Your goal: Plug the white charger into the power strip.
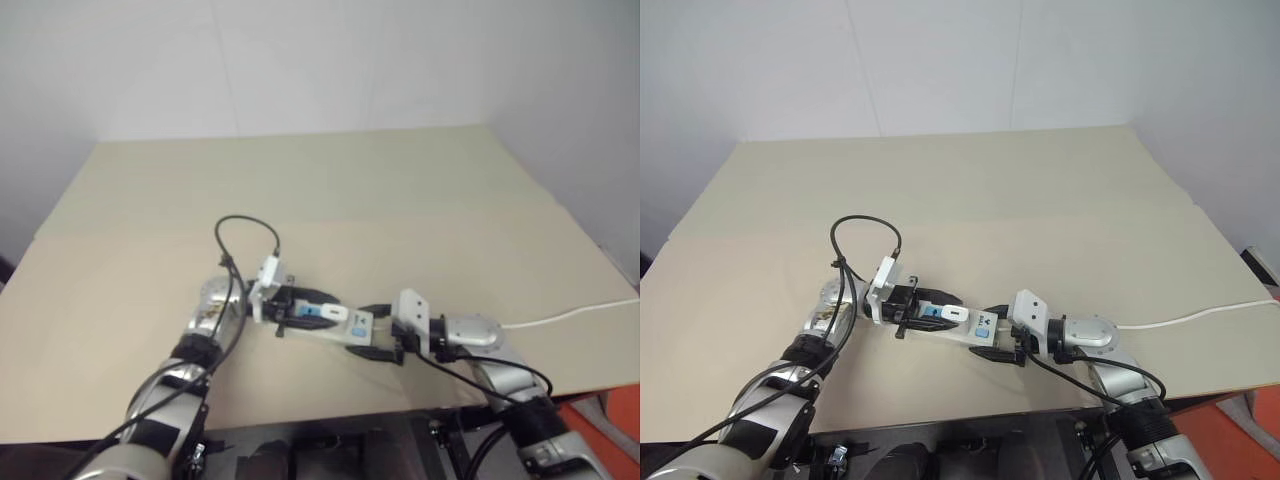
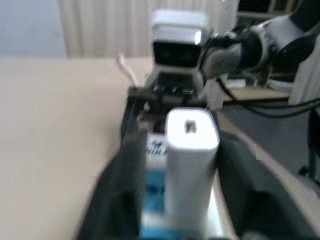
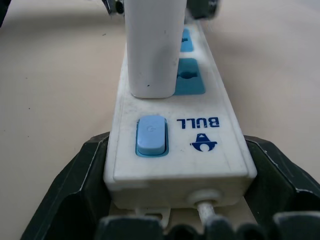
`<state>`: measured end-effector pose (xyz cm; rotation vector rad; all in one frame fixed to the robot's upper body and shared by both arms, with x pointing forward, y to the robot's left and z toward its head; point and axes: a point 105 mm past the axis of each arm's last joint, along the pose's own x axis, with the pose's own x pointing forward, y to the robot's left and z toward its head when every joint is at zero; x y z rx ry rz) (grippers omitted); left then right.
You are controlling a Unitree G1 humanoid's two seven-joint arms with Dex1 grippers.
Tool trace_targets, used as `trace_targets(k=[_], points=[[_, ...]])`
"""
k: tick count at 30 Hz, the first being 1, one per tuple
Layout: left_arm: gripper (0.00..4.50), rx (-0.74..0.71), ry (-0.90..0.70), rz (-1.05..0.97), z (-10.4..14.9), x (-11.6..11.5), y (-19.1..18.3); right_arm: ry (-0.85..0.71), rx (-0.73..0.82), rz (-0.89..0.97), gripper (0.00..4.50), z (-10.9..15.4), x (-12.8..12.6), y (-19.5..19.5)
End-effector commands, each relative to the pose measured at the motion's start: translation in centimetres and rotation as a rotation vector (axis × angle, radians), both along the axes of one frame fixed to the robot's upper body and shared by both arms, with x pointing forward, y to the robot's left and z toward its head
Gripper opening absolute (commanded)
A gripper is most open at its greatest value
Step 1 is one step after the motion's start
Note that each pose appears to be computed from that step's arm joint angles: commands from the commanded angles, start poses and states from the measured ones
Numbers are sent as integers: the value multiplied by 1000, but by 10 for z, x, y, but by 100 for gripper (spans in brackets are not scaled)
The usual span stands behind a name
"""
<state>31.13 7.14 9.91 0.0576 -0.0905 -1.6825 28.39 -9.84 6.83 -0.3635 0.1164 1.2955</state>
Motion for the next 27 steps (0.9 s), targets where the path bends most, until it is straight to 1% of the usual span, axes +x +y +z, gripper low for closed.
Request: trace_targets(k=[1,2,3,4,5,10,15,17,18,19,22,24,27], points=[[346,7,25,-2,-7,-3,0,24,-50,22,342,-11,-5,0],[386,5,21,-7,-6,-4,0,24,-49,22,342,-11,-5,0],[407,5,20,-11,-5,-4,0,24,-49,22,342,-11,-5,0],[438,5,20,-14,-4,-4,0,23,-49,22,342,-11,-5,0],[444,9,17,-18,-4,-5,0,23,-48,22,342,-11,-5,0],[444,28,-9,-23,3,-5,5,20,-48,21,342,-11,-4,1],[444,-28,-64,36,38,4,18,17,-40,17,342,-7,-3,1],[450,-56,-97,79,53,6,29,2,-58,27,415,-6,-4,-1],[450,-70,-90,98,61,6,37,-3,-62,27,436,-5,-3,-3],[450,-82,-84,111,67,5,42,-15,-65,21,447,-3,-3,-5],[450,-96,-72,160,82,-2,67,-33,-41,21,447,14,-3,-18],[450,-38,-80,205,81,-11,89,-83,-66,28,447,27,-7,-35],[450,105,-85,291,68,-24,123,-134,-94,44,447,48,-16,-62]])
